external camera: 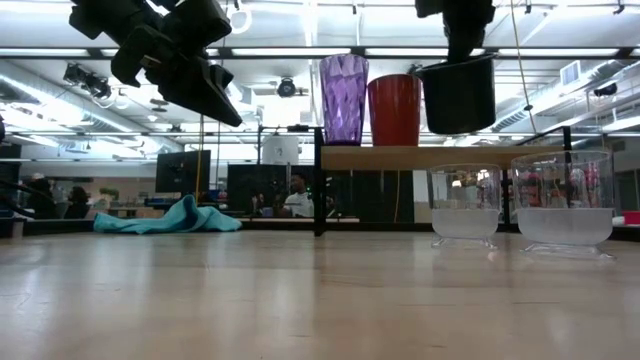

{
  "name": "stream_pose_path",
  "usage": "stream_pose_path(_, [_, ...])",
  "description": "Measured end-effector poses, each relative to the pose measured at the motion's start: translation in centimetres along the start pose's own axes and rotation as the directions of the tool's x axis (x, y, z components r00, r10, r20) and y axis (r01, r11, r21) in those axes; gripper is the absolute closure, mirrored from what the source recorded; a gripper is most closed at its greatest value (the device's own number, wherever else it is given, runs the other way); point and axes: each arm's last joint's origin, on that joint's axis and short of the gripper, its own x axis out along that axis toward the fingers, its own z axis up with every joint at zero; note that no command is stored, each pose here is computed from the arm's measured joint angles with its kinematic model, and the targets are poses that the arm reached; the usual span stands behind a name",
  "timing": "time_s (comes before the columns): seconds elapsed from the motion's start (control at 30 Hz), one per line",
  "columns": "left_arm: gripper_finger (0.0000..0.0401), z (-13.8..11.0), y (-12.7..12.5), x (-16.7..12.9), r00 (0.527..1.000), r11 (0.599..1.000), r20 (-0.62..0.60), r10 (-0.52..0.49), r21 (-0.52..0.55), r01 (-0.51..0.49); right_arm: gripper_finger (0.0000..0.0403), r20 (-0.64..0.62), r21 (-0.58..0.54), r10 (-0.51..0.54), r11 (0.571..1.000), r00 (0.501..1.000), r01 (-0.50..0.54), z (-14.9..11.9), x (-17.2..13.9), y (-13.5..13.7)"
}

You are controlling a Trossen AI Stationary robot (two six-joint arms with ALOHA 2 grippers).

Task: Stack small to large cups/mugs on shelf
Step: Put the dark blue mug on the shelf

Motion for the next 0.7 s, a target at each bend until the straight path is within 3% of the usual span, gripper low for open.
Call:
stream_pose_path(0.17, [0.0389, 0.0, 0.0, 0.0, 1.000, 1.000, -0.002, -0.001, 0.001, 0.001, 0.0383, 0.027, 0.037, -0.028, 0.999, 0.999, 0.027, -0.7, -1.1, -2.9])
stream_pose_path(0.7, [0.0388, 0.0, 0.0, 0.0, 1.000, 1.000, -0.002, 0.000, 0.002, 0.000, 0.0382, 0.108, 0.198, 0.020, 0.979, 0.994, -0.041, -1.7, -1.4, -11.3])
